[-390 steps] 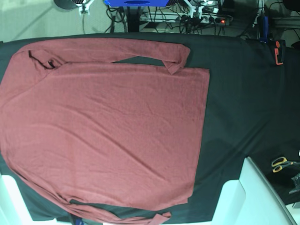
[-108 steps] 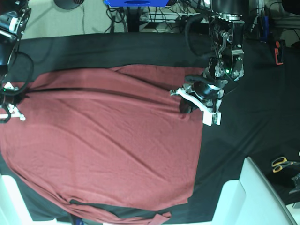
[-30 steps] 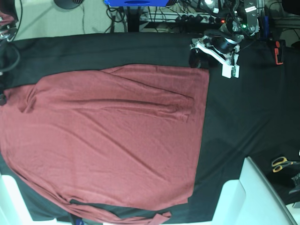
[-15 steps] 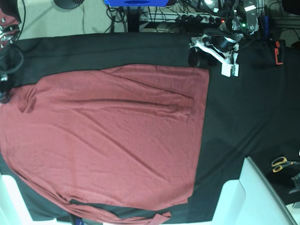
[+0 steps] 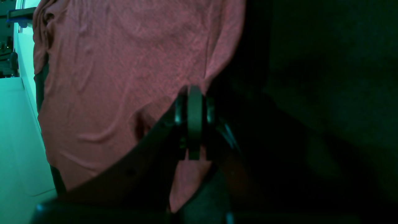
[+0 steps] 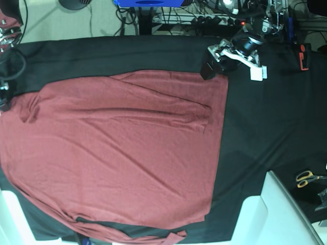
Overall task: Fold the T-shirt properly
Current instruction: 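Grasp the shirt corner with the left gripper and drag it outward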
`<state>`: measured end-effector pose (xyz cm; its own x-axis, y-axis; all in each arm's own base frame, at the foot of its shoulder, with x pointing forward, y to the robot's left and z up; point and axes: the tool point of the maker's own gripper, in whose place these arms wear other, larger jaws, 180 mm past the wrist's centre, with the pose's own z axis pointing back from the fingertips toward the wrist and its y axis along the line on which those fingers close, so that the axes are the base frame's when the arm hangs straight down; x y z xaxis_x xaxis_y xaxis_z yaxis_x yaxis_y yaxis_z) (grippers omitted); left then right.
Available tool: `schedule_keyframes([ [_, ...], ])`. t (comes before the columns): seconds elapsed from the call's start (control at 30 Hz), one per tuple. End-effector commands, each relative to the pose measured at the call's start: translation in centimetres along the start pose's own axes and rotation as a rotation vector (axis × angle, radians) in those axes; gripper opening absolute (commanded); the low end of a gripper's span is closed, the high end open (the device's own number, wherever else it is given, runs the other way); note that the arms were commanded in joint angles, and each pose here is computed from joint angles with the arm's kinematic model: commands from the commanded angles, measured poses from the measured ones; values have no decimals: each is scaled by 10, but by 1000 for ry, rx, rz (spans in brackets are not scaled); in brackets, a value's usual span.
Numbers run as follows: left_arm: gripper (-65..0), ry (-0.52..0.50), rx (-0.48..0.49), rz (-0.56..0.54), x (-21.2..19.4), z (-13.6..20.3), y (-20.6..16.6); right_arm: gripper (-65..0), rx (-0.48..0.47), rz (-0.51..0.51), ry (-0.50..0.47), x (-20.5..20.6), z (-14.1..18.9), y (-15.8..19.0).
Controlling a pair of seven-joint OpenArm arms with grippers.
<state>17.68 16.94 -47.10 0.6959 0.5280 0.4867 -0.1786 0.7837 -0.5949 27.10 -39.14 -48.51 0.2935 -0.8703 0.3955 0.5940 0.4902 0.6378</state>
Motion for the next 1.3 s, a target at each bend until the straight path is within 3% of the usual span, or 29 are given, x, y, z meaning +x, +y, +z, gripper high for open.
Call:
schedule_keyframes([
  [0.0, -5, 30, 41, -17, -5, 3, 9, -645, 25, 15, -51, 23, 3, 9],
  [0.67, -10, -18, 14, 0, 23, -24, 0, -645, 14, 16, -45, 20, 5, 3],
  [0.7, -35, -19, 14, 1, 23, -24, 0, -645, 14, 16, -45, 20, 5, 3],
  [0.77, -148, -5, 22, 15, 19, -27, 5, -645, 14, 16, -45, 20, 5, 3],
  [0.83, -311, 7, 31, 32, 14, -28, 9, -645, 14, 16, -45, 20, 5, 3],
  [0.93, -634, 15, 35, 42, 12, -32, 12, -645, 14, 16, -45, 20, 5, 3],
  [1.27, -650, -11, 34, 13, 23, -22, 11, -647, 8, 26, -53, 26, 8, 1],
])
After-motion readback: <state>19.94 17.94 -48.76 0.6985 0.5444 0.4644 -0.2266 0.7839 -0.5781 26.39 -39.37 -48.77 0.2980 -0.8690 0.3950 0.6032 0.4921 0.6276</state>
